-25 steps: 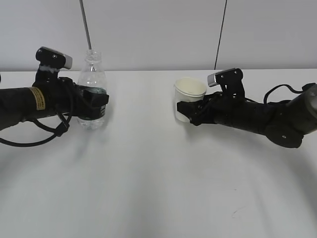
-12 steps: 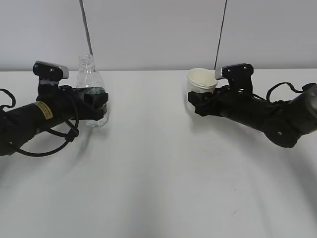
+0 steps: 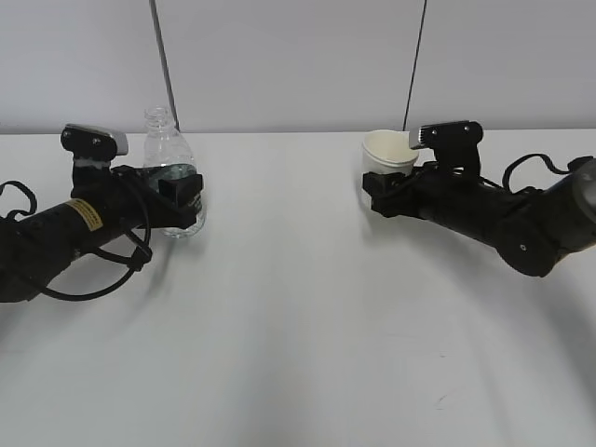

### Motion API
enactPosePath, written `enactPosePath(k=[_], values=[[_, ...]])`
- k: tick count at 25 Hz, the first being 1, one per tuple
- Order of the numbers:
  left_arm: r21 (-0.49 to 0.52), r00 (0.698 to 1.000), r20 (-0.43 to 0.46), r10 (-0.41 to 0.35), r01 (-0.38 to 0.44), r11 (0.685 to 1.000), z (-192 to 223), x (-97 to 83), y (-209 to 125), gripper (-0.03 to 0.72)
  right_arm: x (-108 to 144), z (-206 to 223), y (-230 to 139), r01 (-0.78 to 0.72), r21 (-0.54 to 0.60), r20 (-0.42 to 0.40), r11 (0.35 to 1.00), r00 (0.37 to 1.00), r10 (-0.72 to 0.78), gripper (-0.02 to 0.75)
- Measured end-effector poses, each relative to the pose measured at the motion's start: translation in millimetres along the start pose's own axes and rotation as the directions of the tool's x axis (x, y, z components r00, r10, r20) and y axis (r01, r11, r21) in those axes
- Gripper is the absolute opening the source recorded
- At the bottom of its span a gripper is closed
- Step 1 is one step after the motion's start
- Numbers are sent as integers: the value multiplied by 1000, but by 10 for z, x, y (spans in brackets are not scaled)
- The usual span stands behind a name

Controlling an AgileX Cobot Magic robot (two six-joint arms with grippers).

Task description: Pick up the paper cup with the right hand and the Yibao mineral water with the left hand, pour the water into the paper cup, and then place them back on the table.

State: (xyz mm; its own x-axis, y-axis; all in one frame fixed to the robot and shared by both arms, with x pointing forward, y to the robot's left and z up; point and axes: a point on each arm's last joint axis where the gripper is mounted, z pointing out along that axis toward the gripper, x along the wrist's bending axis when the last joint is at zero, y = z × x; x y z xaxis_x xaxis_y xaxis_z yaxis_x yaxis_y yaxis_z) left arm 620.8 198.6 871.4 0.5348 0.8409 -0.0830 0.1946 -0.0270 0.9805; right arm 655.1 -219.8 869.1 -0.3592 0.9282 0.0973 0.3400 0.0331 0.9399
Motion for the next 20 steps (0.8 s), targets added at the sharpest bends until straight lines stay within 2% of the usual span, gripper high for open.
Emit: enactPosePath(k=[20], values=[[0, 1000, -1, 3, -3, 1000, 0, 1, 0, 353, -42, 50, -131, -37, -25, 29, 999, 999, 38, 506]])
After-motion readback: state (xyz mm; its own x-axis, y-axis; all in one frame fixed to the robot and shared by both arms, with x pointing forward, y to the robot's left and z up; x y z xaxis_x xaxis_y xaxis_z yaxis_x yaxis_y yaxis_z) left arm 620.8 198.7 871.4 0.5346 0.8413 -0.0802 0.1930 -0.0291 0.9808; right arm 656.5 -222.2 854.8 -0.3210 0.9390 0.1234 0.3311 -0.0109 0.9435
